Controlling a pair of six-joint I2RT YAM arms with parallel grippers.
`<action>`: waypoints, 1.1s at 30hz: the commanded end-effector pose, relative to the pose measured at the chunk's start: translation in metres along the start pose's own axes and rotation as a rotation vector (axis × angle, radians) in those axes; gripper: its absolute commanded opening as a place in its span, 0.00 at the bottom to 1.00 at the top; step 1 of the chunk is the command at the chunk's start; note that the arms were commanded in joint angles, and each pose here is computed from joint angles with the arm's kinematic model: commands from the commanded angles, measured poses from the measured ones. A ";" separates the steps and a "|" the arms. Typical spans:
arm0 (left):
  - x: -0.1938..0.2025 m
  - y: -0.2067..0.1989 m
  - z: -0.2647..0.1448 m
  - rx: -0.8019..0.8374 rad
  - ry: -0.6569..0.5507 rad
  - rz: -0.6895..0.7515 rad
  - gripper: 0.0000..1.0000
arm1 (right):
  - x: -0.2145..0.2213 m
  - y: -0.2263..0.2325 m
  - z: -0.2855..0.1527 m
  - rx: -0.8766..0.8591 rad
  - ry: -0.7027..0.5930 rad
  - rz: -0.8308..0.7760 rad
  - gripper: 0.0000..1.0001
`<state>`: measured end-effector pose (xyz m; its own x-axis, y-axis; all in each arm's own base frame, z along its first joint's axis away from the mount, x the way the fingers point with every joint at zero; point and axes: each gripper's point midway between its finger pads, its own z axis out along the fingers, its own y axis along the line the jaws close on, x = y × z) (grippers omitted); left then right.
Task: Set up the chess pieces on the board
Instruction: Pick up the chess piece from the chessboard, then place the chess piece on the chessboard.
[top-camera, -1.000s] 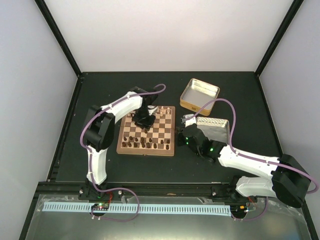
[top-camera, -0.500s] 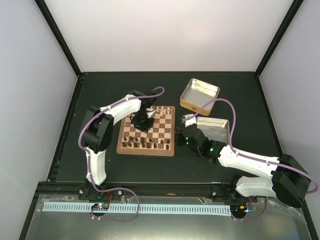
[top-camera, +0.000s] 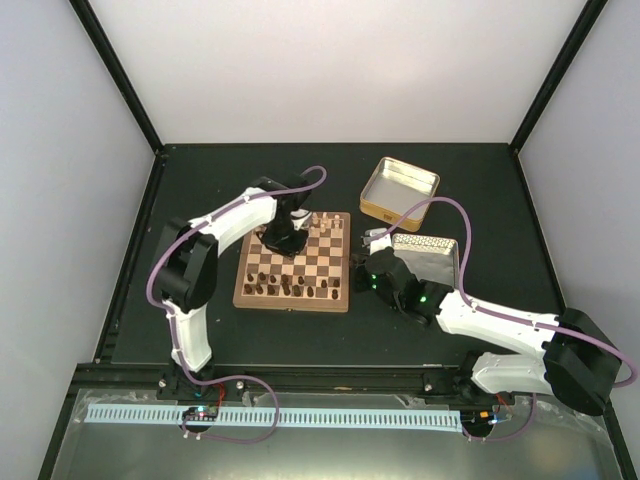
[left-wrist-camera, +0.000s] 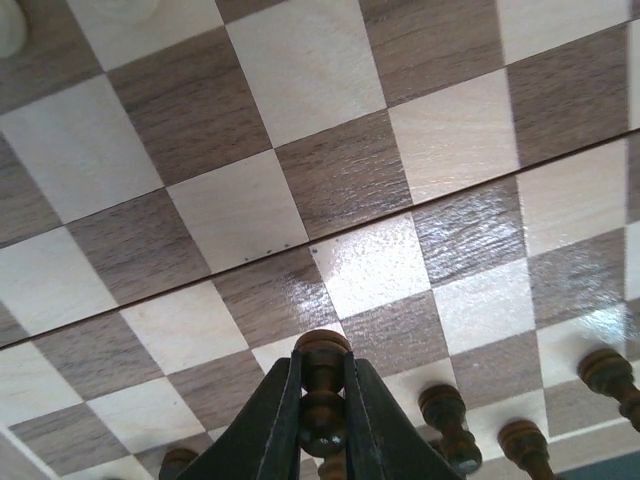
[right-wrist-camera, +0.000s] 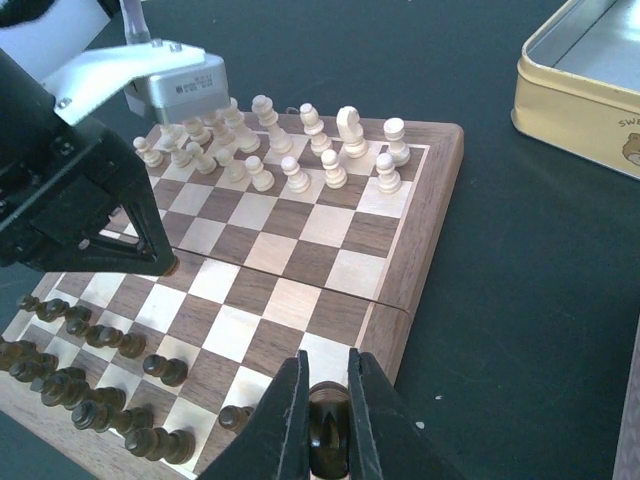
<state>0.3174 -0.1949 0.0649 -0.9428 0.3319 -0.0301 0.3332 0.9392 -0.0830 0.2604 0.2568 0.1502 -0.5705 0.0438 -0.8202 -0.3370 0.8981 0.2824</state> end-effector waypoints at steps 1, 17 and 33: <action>-0.005 -0.002 -0.029 0.014 -0.079 -0.006 0.10 | -0.015 0.017 -0.001 -0.062 -0.039 -0.003 0.03; 0.020 -0.041 -0.041 0.062 -0.077 0.093 0.11 | -0.013 0.011 0.001 -0.035 -0.044 0.028 0.03; 0.025 -0.076 0.009 0.068 0.045 0.175 0.13 | -0.008 0.001 -0.001 -0.004 -0.050 0.046 0.03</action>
<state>0.2613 -0.2492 0.0621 -0.8681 0.4963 0.0087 0.4906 0.8607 -0.1362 0.2606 0.2614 0.1499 -0.5766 0.0625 -0.8146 -0.3398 0.8884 0.3088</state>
